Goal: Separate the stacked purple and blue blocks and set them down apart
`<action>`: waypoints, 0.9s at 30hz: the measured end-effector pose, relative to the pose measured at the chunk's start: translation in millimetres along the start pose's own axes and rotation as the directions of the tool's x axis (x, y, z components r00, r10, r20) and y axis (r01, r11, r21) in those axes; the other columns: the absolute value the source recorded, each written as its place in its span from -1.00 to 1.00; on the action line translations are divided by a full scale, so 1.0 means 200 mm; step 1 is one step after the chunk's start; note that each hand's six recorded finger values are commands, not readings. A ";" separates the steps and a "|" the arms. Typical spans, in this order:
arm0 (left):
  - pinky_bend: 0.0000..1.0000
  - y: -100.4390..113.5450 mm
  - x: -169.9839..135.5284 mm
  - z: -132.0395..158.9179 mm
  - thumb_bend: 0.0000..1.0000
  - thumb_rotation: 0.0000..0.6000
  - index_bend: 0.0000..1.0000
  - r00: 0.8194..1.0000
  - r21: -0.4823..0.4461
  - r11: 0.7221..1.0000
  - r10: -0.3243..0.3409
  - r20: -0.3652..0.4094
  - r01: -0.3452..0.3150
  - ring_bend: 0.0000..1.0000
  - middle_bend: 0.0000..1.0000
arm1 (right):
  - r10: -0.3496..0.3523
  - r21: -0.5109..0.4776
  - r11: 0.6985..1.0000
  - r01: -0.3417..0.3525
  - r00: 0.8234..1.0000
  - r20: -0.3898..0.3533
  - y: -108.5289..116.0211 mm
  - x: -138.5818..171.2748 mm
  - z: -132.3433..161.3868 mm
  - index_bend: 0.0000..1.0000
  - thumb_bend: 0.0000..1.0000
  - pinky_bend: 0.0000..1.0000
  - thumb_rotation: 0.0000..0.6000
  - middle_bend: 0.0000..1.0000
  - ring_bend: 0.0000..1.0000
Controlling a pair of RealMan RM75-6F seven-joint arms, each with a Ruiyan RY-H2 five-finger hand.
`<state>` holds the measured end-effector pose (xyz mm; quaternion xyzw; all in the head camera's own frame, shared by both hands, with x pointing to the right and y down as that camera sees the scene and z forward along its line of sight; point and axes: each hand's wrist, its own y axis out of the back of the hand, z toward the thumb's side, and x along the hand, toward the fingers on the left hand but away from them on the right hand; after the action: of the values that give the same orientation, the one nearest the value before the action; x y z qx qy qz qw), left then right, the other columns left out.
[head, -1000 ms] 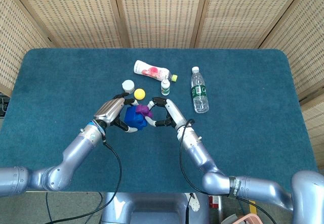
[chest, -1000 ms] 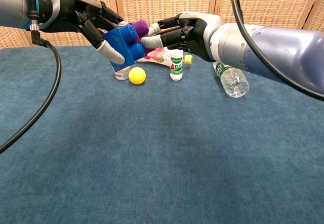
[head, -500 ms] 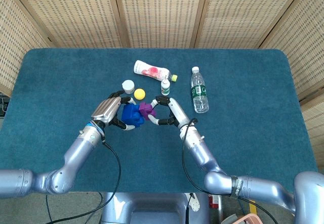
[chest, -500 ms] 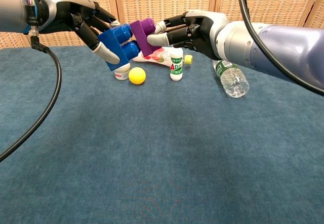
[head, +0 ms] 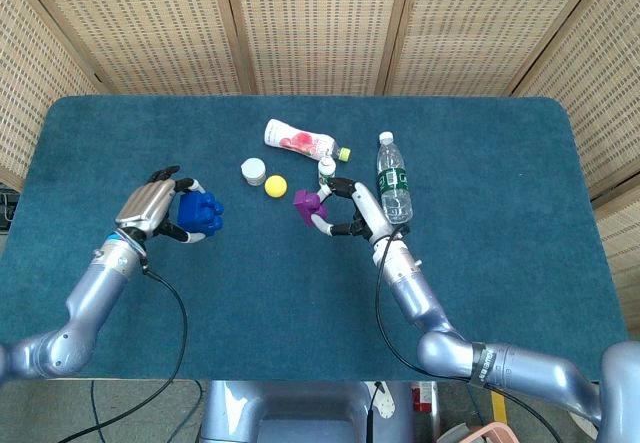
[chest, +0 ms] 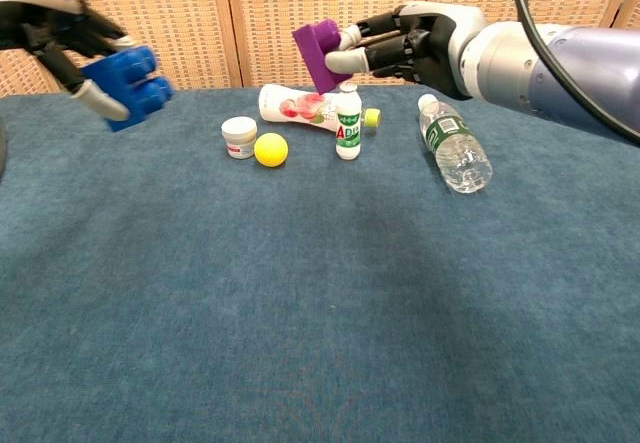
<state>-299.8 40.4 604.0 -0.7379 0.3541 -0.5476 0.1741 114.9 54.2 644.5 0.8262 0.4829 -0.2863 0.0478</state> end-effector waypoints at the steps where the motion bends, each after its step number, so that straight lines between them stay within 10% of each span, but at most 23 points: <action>1: -1.00 0.01 -0.01 -0.05 -0.46 1.00 0.19 1.000 0.010 1.000 0.001 -0.011 -0.001 -1.00 -0.05 | -0.001 0.010 1.000 0.001 1.000 0.002 0.01 0.00 -0.01 0.31 0.10 -1.00 1.00 0.31 -0.74; 8: -1.00 0.07 -0.01 -0.32 -0.45 1.00 0.19 0.996 0.204 0.978 0.065 -0.067 -0.050 -1.00 -0.05 | 0.010 0.275 0.962 -0.009 1.000 -0.004 0.04 0.04 -0.10 0.31 0.10 -1.00 1.00 0.31 -0.74; 16: -1.00 -0.01 -0.01 -0.49 -0.58 1.00 -0.11 0.986 0.394 0.917 0.122 -0.111 -0.069 -1.00 -0.40 | 0.066 0.674 0.738 -0.026 0.997 -0.034 0.05 0.12 -0.25 0.31 0.07 -1.00 1.00 0.27 -0.74; 21: -1.00 -0.06 -0.01 -0.52 -1.00 1.00 -1.00 0.987 0.378 0.925 0.101 -0.127 -0.046 -1.00 -1.00 | 0.098 0.758 0.649 -0.068 0.995 0.005 0.06 0.15 -0.33 -0.70 -0.97 -1.00 1.00 -0.90 -0.99; 27: -1.00 -0.08 -0.01 -0.52 -1.00 1.00 -1.00 0.989 0.314 0.948 0.093 -0.117 -0.052 -1.00 -1.00 | 0.132 0.763 0.629 -0.149 0.988 0.084 0.07 0.19 -0.34 -0.90 -1.00 -1.00 1.00 -1.00 -1.00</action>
<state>-391.3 65.7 647.9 -0.6506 0.3011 -0.6365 0.2843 169.6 100.7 679.1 0.8006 0.2494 -0.4674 -0.2798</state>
